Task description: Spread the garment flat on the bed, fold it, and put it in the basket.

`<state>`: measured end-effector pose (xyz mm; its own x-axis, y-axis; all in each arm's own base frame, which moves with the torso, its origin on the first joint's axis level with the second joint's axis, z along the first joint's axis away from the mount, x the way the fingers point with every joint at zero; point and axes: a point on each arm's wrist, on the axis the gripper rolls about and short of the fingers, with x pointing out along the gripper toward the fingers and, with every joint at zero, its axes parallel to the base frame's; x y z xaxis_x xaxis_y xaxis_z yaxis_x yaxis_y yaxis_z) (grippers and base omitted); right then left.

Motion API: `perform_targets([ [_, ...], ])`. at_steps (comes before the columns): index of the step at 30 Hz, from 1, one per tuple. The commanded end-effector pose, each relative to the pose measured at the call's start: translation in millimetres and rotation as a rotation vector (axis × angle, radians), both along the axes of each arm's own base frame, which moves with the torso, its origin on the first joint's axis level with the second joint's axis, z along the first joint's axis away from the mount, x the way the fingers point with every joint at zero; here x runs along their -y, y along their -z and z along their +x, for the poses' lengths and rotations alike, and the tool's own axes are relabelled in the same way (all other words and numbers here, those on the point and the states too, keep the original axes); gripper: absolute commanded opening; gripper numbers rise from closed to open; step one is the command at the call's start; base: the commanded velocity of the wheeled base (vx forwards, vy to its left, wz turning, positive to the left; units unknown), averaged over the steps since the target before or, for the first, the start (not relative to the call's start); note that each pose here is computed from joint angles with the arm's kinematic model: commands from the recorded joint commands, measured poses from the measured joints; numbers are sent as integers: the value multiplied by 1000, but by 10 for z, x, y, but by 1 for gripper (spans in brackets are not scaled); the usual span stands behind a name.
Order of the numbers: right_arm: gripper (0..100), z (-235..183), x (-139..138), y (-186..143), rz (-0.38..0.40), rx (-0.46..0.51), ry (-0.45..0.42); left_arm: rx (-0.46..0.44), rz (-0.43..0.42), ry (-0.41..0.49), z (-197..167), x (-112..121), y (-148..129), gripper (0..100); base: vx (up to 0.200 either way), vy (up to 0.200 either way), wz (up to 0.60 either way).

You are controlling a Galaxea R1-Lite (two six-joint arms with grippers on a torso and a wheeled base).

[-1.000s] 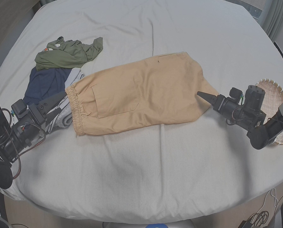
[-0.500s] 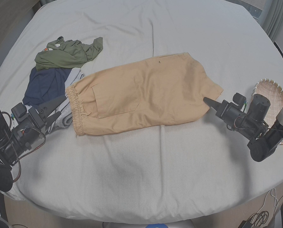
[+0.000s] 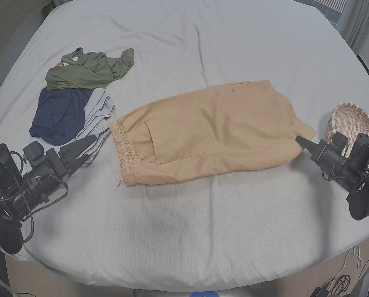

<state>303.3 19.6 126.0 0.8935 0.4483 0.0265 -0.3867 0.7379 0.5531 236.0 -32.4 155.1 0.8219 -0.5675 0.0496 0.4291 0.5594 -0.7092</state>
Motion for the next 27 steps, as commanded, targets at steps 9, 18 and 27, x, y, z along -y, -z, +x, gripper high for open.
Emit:
perform_targets([
  [9, 100, -88, 27, 164, -67, -39, -5, -113, 30, 73, 268, 242, 339, 100, 0, 0, 0],
  [18, 100, -232, 30, 138, -67, -7, -47, -113, 59, 84, 471, 343, 515, 100, 0, 0, 0],
  [27, 100, -299, 15, 68, -68, 22, -52, -103, 62, 38, 792, 598, 660, 100, 0, 0, 0],
])
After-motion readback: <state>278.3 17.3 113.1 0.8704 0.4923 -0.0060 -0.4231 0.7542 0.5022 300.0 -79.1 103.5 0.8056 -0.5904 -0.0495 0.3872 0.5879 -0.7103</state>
